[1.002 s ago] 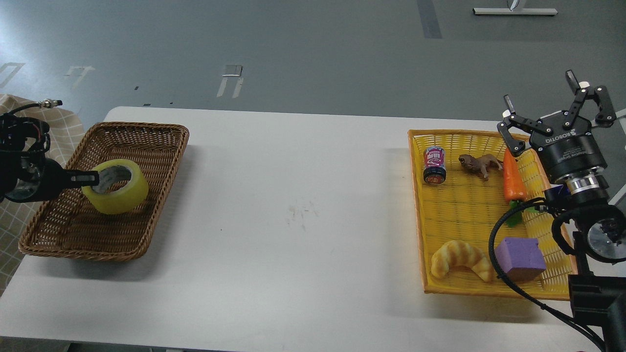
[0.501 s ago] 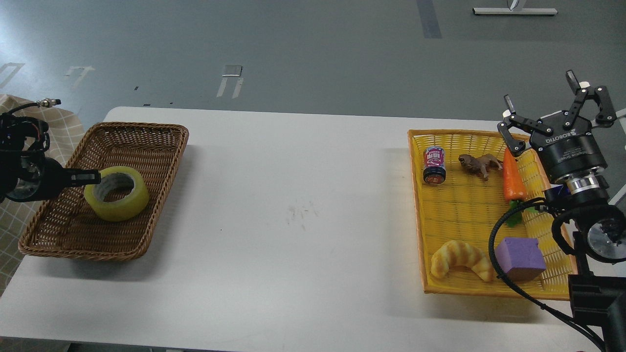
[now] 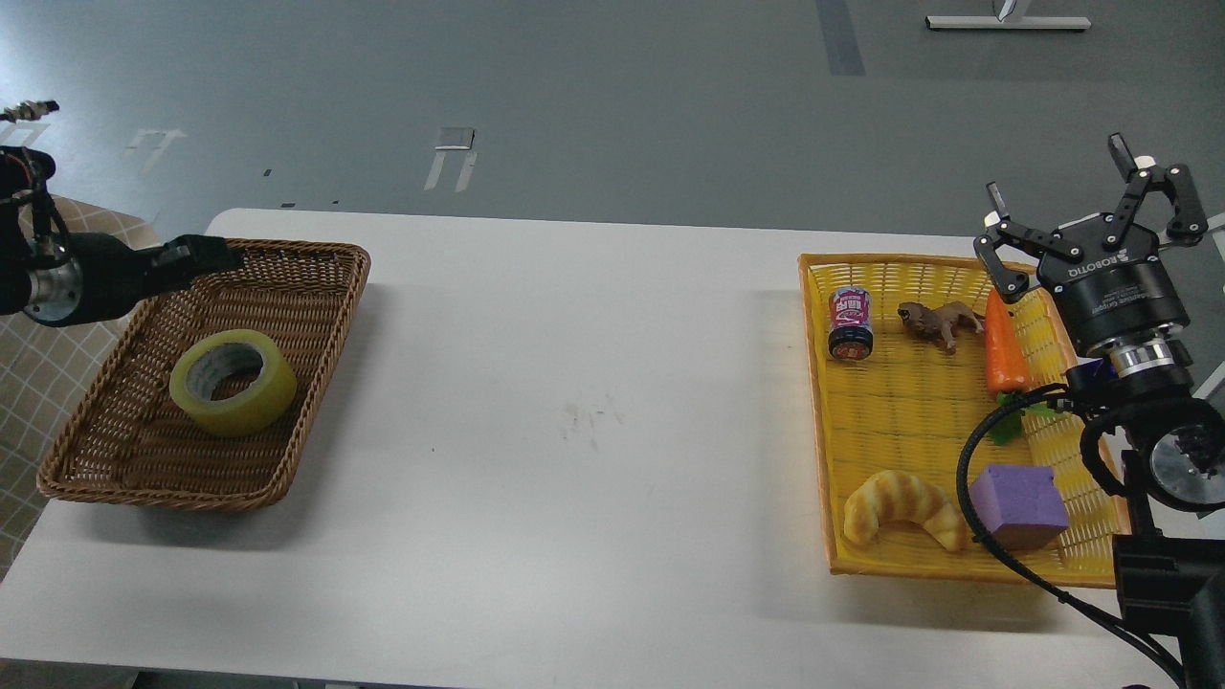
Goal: Place and transfer tape with both arms
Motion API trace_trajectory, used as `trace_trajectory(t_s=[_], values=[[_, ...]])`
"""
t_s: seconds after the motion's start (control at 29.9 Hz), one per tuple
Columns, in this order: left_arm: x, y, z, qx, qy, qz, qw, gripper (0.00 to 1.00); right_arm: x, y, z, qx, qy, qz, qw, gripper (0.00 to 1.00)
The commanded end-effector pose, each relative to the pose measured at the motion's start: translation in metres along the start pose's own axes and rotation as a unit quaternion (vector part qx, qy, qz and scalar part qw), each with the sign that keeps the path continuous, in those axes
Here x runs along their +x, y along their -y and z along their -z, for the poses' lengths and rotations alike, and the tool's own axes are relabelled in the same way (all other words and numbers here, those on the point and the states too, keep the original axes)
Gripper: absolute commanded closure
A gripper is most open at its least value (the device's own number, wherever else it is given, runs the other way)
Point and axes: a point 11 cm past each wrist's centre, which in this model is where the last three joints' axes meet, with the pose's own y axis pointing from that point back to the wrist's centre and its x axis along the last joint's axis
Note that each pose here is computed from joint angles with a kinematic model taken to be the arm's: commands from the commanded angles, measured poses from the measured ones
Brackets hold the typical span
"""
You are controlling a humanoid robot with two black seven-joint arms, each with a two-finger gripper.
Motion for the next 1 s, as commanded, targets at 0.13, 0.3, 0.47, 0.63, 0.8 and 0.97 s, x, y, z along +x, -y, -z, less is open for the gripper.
trace_trajectory(t_s=[0.13, 0.3, 0.47, 0.63, 0.8, 0.97], values=[[0.046, -0.013, -0.072, -0.171, -0.174, -0.052, 0.968, 0.02, -0.003, 0.002, 0.002, -0.001, -0.005, 0.005, 1.000, 0.00], [0.053, -0.013, -0.116, -0.271, -0.255, -0.039, 0.928, 0.02, -0.015, 0.011, 0.007, -0.001, -0.014, 0.021, 1.000, 0.00], [0.059, -0.016, -0.163, -0.384, -0.332, -0.014, 0.861, 0.02, -0.032, 0.029, 0.022, 0.004, -0.034, 0.045, 0.998, 0.00], [0.060, -0.019, -0.182, -0.458, -0.379, -0.013, 0.804, 0.02, -0.044, 0.039, 0.025, 0.002, -0.037, 0.061, 0.997, 0.00], [0.038, -0.007, -0.190, -0.489, -0.414, 0.008, 0.768, 0.02, -0.053, 0.050, 0.027, 0.002, -0.042, 0.071, 0.997, 0.00], [0.004, 0.014, -0.202, -0.507, -0.461, 0.042, 0.727, 0.02, -0.062, 0.069, 0.021, -0.013, -0.041, 0.080, 0.996, 0.00]])
